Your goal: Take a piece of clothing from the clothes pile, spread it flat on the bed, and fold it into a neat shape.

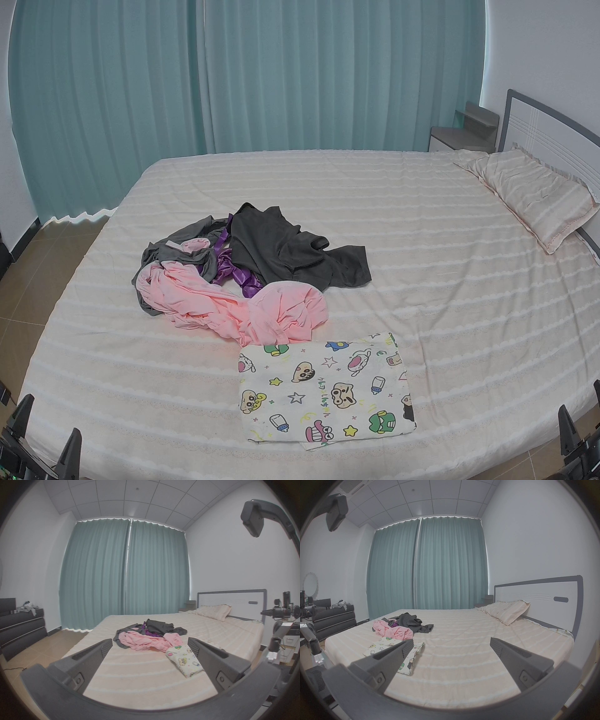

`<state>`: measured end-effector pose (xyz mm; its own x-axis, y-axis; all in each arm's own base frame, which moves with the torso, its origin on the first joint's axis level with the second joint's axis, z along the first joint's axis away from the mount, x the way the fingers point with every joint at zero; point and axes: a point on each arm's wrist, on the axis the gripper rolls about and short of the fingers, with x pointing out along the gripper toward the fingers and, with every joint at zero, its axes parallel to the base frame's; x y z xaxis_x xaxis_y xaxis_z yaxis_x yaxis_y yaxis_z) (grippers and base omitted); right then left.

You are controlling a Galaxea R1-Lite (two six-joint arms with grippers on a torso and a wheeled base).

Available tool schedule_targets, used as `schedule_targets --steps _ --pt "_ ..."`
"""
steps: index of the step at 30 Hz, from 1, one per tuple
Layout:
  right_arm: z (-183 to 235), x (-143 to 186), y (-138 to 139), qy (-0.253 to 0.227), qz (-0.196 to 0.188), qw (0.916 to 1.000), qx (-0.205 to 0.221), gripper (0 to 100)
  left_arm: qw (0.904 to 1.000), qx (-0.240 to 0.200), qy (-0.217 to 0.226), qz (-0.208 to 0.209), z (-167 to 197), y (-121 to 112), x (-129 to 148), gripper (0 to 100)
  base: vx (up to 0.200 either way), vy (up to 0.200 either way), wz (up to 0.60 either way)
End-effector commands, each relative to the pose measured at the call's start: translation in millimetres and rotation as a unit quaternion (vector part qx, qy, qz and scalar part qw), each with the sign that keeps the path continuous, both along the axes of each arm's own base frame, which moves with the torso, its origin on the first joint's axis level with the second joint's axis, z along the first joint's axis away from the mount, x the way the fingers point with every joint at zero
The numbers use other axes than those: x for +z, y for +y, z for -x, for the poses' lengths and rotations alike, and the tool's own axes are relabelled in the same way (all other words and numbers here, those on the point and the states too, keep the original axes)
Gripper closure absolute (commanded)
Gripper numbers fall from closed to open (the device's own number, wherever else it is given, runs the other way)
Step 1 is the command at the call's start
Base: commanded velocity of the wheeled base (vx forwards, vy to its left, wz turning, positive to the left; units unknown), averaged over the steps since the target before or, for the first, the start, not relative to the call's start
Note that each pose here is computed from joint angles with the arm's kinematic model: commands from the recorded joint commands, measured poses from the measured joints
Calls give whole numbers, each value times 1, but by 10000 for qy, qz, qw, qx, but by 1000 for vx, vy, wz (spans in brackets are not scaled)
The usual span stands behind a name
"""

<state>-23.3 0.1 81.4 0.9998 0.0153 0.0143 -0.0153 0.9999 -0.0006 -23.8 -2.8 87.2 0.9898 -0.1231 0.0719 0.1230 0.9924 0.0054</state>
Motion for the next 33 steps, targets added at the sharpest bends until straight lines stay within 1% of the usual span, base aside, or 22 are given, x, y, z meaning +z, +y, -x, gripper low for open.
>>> schedule_targets --steps 1,5,7,8,9,10,11,12,15,33 --pt "-1 -5 0 49 -56 10000 -15 0 9995 -314 79 30 -1 -1 -5 0 0 0 0" --pt "-1 -5 0 49 -48 10000 -7 0 9995 -313 78 23 -1 -1 -6 0 0 0 0" --pt "-1 -5 0 49 -48 10000 -7 0 9999 -42 78 109 -1 0 -6 0 0 0 0" --pt "-1 -5 0 49 -48 10000 -7 0 9995 297 62 86 -1 1 -5 0 0 0 0" --pt "-1 -5 0 49 -40 10000 -7 0 9991 413 68 86 -1 2 -6 0 0 0 0" --pt "-1 -5 0 49 -48 10000 -7 0 9941 1052 276 29 -1 5 -10 0 0 0 0" --pt "-1 -5 0 49 -48 10000 -7 0 9935 1064 392 110 -1 5 -12 0 0 0 0" --pt "-1 -5 0 49 -48 10000 -7 0 9940 1002 402 153 -1 5 -12 0 0 0 0" --pt "-1 -5 0 49 -48 10000 -7 0 9948 941 356 132 -1 4 -11 0 0 0 0" --pt "-1 -5 0 49 -33 10000 -15 0 9951 920 347 71 -1 4 -11 0 0 0 0"
